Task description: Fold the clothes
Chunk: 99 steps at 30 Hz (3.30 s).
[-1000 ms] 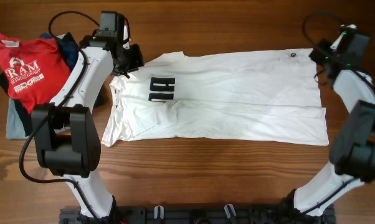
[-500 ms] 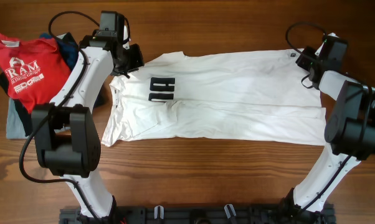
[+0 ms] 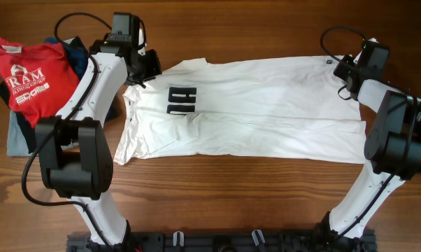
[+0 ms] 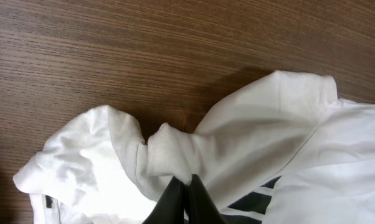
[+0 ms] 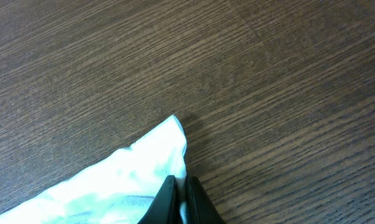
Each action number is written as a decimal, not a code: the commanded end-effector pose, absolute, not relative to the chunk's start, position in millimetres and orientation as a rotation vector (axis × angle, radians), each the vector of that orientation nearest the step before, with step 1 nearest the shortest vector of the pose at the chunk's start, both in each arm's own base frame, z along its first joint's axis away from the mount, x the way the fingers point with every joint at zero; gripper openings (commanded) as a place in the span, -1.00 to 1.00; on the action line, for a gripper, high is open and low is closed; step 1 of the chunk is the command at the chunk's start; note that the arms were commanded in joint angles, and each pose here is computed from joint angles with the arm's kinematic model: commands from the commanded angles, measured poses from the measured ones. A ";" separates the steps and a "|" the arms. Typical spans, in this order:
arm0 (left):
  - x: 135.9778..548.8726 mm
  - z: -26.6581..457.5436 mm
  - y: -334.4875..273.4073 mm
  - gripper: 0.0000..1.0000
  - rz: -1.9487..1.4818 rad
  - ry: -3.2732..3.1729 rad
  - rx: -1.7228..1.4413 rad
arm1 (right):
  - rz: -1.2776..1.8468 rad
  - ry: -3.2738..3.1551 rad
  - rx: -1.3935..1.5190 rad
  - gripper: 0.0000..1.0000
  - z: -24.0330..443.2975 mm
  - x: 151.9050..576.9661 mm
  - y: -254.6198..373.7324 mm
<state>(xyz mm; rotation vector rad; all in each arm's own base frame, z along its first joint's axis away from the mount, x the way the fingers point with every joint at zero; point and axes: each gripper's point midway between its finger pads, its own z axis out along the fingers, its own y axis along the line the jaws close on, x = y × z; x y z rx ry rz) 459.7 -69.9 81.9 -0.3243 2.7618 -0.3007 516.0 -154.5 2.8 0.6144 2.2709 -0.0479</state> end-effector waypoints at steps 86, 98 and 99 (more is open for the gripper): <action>280.2 75.3 -49.7 -0.92 -0.173 3.375 -0.526 | -0.479 2.820 1.143 -0.35 53.5 292.9 -171.0; 279.6 75.5 -49.7 -0.92 -0.172 3.378 -0.526 | -0.209 2.858 0.979 -0.01 35.2 314.7 -147.1; 279.6 75.5 -49.7 -0.92 -0.172 3.378 -0.526 | -0.210 2.858 0.978 -0.02 33.2 314.0 -146.9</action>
